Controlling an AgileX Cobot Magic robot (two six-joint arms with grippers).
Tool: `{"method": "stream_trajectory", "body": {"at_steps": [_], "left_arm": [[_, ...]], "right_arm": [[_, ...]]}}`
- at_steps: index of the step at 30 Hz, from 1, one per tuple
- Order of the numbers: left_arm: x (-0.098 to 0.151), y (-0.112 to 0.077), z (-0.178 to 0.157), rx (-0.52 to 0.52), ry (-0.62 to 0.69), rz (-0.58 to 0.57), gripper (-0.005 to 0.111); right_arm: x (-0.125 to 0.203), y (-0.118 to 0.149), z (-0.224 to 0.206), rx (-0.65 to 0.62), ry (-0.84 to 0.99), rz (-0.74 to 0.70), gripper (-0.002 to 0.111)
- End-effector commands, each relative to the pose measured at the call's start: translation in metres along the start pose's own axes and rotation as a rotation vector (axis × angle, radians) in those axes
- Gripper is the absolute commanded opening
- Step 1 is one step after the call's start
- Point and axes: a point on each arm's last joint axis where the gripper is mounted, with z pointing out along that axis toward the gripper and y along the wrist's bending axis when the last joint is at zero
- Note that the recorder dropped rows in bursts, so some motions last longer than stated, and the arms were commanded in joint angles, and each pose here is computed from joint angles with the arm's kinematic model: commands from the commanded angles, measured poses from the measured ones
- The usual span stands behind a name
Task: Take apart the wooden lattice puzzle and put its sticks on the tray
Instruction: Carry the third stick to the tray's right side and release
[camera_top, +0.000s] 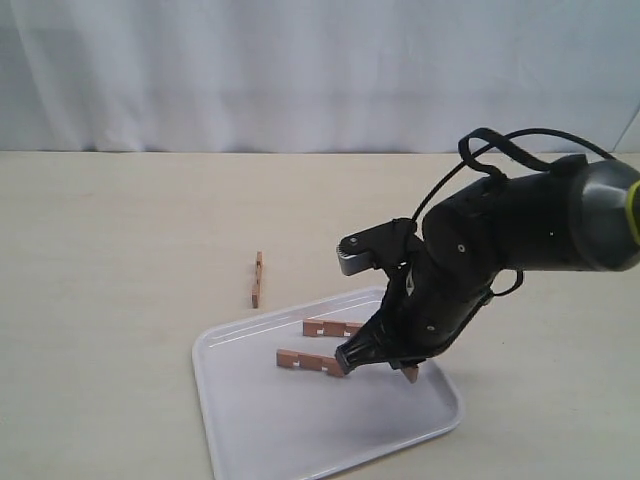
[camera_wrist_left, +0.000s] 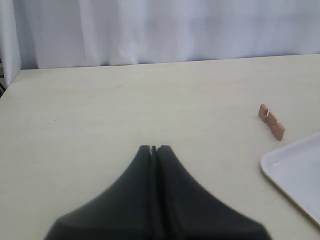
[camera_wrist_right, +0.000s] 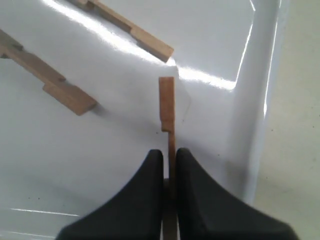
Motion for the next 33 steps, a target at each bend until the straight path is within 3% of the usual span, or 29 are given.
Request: {"method": "stream_trajectory", "body": {"at_steps": [1,12,25,29,33], "left_arm": [[-0.001,0.000,0.000,0.005,-0.010,0.002,0.000],[-0.001,0.000,0.000,0.006,-0.013,0.000,0.000],[-0.001,0.000,0.000,0.006,-0.013,0.000,0.000],[-0.001,0.000,0.000,0.006,-0.011,0.000,0.000],[-0.001,0.000,0.000,0.006,-0.011,0.000,0.000]], "right_arm": [[0.003,-0.003,0.018,0.032,0.040,0.056,0.004],[-0.001,-0.003,0.041,0.046,0.010,0.120,0.007],[0.000,-0.008,0.040,0.116,0.023,0.161,0.057],[-0.002,-0.009,0.023,0.113,-0.010,0.171,0.060],[-0.011,-0.012,-0.040,0.077,-0.205,0.177,0.060]]}}
